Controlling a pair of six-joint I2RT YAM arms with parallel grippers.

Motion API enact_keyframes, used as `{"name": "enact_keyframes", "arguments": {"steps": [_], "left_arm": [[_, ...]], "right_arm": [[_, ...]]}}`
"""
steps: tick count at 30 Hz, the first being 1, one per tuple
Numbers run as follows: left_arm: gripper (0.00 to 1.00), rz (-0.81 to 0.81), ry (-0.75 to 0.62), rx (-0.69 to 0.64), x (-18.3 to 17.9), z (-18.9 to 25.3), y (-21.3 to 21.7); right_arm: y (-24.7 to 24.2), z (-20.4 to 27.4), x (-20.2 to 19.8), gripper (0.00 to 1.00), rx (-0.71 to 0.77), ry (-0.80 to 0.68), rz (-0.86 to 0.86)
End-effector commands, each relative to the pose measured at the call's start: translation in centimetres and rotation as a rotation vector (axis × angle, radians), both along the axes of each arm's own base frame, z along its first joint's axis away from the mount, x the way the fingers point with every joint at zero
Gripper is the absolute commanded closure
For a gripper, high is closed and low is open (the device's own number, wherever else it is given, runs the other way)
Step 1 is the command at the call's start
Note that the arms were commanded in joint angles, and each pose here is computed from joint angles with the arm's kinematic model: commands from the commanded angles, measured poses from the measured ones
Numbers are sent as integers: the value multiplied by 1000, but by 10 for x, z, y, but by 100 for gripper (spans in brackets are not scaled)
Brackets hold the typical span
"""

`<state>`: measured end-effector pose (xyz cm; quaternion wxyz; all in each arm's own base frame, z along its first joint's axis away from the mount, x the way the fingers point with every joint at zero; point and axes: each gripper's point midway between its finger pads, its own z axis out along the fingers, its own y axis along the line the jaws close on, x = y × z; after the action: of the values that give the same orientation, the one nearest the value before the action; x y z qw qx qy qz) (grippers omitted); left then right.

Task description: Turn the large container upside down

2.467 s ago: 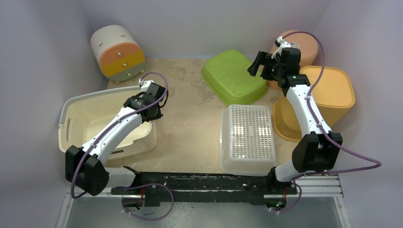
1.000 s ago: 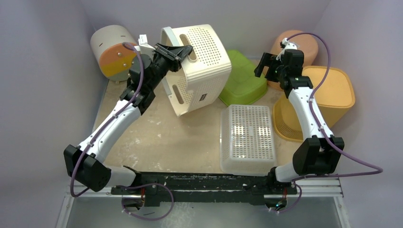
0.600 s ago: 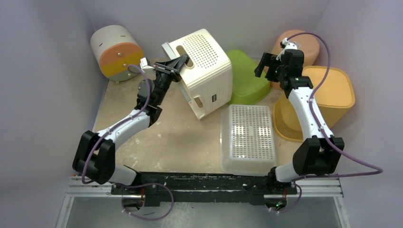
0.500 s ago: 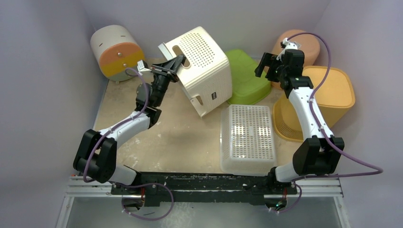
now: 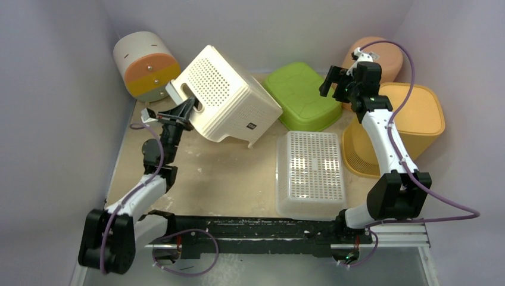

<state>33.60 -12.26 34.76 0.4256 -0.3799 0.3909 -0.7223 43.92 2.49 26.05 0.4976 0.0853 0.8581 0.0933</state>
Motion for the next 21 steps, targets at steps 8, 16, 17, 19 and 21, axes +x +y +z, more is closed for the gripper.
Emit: {"name": "enact_keyframes", "arguments": {"steps": [8,16,17,19,21], "left_arm": [[68,48,533,430,-14,-148,32],[63,81,717,515,-16,-195,48],[63,85,734,533,-16,-199,50],[63,82,783,575,-19,-209,53],[63,82,839,629,-22,-217,58]], "right_arm": [[5,21,4,0,17,-67,33],[7,12,5,0,25,-49,38],[7,12,5,0,25,-50,38],[7,12,5,0,25,-49,37],[7,13,5,0,25,-50,37]]}}
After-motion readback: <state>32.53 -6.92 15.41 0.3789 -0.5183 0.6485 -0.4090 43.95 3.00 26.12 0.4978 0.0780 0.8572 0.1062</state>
